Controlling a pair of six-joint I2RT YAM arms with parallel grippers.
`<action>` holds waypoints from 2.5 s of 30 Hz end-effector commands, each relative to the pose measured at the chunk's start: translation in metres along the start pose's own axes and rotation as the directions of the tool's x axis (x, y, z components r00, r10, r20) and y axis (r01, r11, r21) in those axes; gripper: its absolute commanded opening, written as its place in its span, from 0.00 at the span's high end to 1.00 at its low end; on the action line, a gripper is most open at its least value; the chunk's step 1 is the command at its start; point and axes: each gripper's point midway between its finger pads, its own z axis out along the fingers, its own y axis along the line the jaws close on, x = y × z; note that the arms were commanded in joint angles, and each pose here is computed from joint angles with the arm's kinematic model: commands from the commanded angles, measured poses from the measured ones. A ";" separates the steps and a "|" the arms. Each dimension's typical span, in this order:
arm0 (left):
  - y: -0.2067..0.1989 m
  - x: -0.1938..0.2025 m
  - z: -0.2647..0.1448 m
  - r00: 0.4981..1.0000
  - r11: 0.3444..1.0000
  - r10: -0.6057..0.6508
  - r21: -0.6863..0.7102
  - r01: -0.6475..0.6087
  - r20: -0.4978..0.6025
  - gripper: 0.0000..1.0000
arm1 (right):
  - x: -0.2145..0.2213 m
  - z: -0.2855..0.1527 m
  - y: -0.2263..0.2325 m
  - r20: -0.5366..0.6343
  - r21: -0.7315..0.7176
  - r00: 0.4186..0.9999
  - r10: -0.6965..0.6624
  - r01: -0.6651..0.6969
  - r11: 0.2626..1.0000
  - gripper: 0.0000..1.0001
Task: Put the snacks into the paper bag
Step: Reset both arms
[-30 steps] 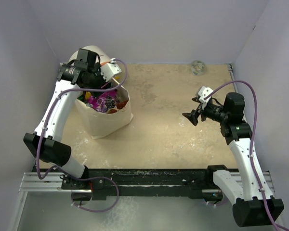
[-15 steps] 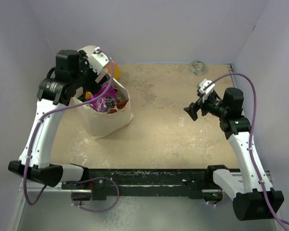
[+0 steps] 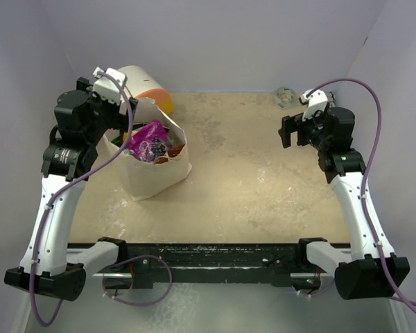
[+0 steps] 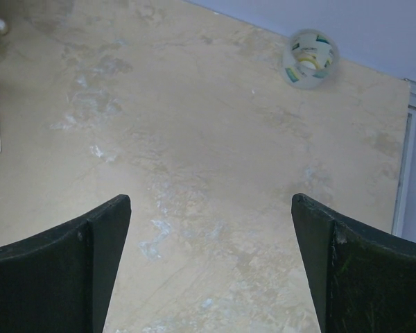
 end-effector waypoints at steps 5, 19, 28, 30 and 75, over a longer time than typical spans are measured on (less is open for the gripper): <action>0.047 -0.016 -0.032 0.978 0.971 -0.142 -0.171 0.167 0.150 0.01 | -0.060 -0.028 -0.022 0.183 0.131 0.983 -0.032 0.008 0.991 0.00; 0.049 0.021 -0.052 0.980 0.959 -0.138 -0.229 0.169 0.145 0.01 | -0.082 -0.063 -0.031 0.345 0.231 0.937 -0.063 -0.020 0.973 0.00; 0.049 0.032 -0.057 0.974 0.947 -0.177 -0.247 0.207 0.139 0.01 | -0.084 -0.081 -0.025 0.381 0.233 0.918 -0.110 0.020 0.972 0.00; 0.047 0.034 -0.060 0.978 0.953 -0.163 -0.237 0.191 0.132 0.01 | -0.084 -0.083 -0.024 0.381 0.228 0.918 -0.109 0.021 0.973 0.00; 0.042 0.041 -0.089 0.972 0.951 -0.179 -0.227 0.210 0.150 0.01 | -0.070 -0.082 -0.005 0.329 0.119 0.935 -0.136 0.102 0.988 0.00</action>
